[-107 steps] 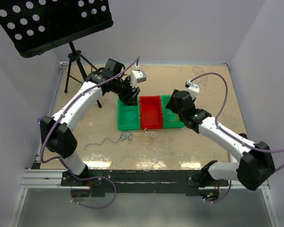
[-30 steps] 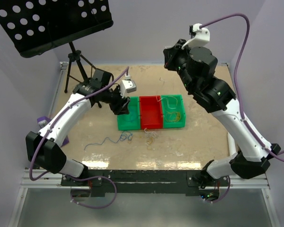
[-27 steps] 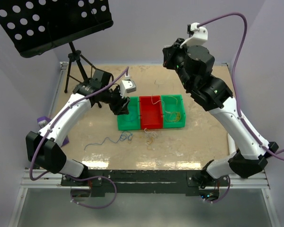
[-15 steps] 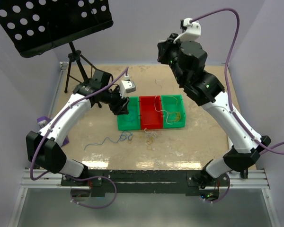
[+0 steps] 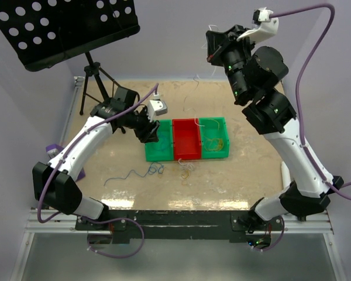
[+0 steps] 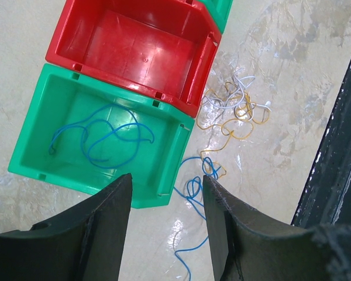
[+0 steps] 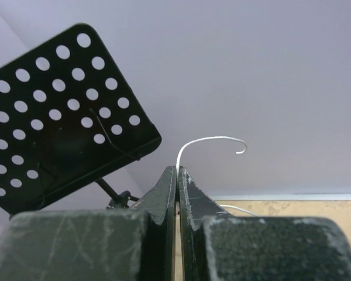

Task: Untangle the cables

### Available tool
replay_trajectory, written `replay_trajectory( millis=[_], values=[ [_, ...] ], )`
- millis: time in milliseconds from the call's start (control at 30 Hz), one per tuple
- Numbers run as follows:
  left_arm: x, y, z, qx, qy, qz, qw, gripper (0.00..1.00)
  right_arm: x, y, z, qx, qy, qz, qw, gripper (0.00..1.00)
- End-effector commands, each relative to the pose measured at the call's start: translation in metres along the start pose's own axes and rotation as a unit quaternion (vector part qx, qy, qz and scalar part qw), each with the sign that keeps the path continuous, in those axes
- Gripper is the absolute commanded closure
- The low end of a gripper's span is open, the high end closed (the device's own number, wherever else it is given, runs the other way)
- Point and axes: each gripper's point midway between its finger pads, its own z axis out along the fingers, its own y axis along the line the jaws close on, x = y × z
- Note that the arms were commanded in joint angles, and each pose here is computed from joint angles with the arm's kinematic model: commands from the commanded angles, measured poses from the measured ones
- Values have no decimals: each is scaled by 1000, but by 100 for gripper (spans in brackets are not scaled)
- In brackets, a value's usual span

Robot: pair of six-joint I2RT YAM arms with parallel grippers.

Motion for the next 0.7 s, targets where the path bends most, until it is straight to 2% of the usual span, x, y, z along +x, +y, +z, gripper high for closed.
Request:
replay_trajectory(
  millis=[0, 367, 667],
  values=[
    [-10, 3, -8, -13, -22, 11, 1000, 44, 17, -8, 3, 8, 7, -12, 1000, 100],
    [-6, 5, -10, -19, -19, 13, 1000, 44, 95, -36, 13, 37, 65, -36, 997, 100],
    [-5, 7, -12, -24, -20, 15, 999, 44, 139, -60, 13, 63, 92, -57, 992, 100]
  ],
)
